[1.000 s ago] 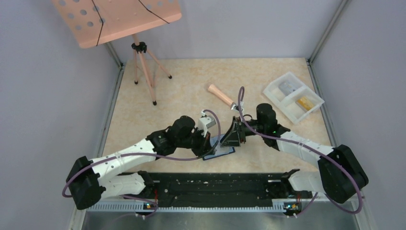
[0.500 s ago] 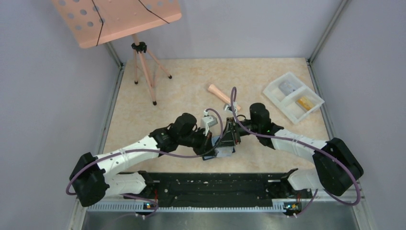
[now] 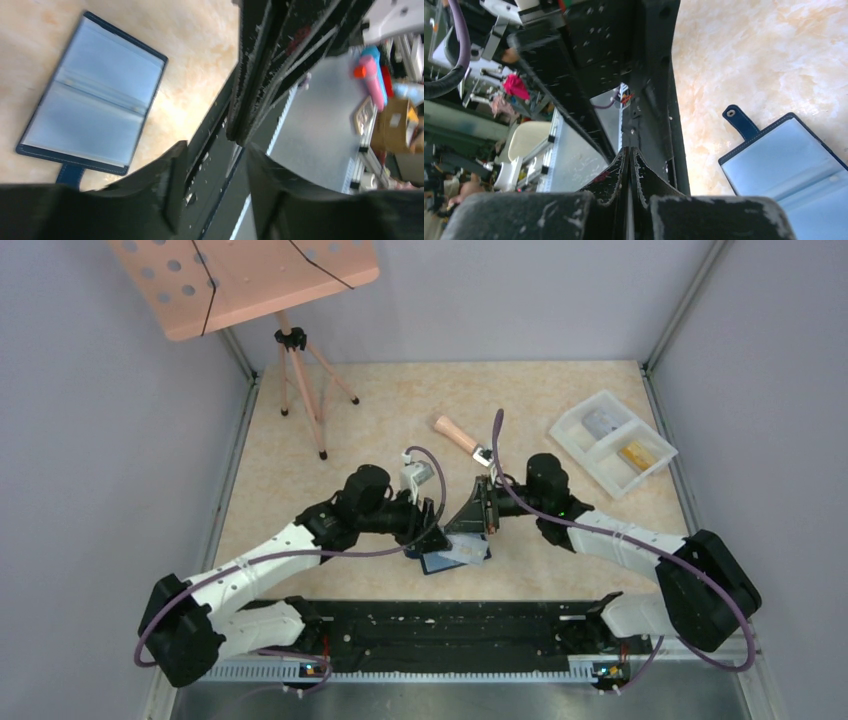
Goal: Take the credit cards out of the card holder
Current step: Remove the credit card from the card holder.
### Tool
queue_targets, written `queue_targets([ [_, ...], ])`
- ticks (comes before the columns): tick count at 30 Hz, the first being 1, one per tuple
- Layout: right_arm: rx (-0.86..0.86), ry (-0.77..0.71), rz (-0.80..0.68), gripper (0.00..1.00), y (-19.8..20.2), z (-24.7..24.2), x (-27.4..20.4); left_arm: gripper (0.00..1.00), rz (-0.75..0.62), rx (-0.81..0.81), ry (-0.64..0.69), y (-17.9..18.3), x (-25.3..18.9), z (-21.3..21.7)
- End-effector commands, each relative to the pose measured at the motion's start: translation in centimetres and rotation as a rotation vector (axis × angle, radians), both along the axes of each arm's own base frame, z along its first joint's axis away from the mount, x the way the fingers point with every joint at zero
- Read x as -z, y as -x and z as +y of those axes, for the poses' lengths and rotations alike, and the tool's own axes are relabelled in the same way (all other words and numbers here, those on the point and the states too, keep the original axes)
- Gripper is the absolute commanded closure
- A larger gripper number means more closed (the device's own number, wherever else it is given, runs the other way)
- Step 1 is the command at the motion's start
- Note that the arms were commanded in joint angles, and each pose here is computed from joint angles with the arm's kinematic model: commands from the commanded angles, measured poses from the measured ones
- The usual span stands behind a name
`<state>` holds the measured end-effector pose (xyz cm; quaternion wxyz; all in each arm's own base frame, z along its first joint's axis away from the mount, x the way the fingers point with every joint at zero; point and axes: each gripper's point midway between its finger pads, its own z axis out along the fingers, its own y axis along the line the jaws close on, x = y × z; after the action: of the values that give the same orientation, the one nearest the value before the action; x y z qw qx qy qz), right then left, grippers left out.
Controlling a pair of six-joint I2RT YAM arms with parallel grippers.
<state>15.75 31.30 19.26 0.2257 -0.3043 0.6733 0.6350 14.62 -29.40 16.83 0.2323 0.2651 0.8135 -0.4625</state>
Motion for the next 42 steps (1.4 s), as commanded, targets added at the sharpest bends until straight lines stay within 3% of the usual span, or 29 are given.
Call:
queue_targets([
  [1, 0.196, -0.079, 0.007, 1.0, -2.8, 0.5, -4.2, 0.39, -0.085, -0.117, 0.096, -2.2, -2.5, 0.2],
  [5, 0.407, -0.186, 0.148, 1.0, -5.3, -0.7, -5.8, 0.36, -0.104, -0.184, 0.17, -3.1, -3.8, 0.1],
  [11, 0.622, -0.375, 0.198, 1.0, -7.3, -3.0, -8.8, 0.33, -0.106, -0.257, 0.326, -4.2, -5.7, -0.6],
  [17, 0.842, -0.483, 0.251, 1.0, -8.9, -5.9, -9.4, 0.33, -0.042, -0.177, 0.505, -3.7, -7.7, -2.7],
  [25, 0.977, -0.535, 0.303, 1.0, -9.0, -8.3, -7.9, 0.36, 0.007, -0.107, 0.577, -4.3, -9.1, -4.8],
  [29, 1.003, -0.552, 0.327, 1.0, -8.9, -9.0, -7.1, 0.47, 0.028, -0.081, 0.596, -4.5, -9.2, -5.6],
  [33, 0.993, -0.513, 0.315, 1.0, -8.7, -8.7, -6.2, 0.8, 0.032, -0.083, 0.596, -4.7, -8.8, -5.6],
  [36, 0.942, -0.455, 0.242, 1.0, -8.2, -8.0, -5.7, 0.98, 0.038, -0.109, 0.573, -5.3, -8.1, -4.7],
  [42, 0.765, -0.242, 0.03, 0.75, -7.3, -7.3, -4.5, 1.0, 0.053, -0.137, 0.463, -5.9, -5.8, -2.2],
])
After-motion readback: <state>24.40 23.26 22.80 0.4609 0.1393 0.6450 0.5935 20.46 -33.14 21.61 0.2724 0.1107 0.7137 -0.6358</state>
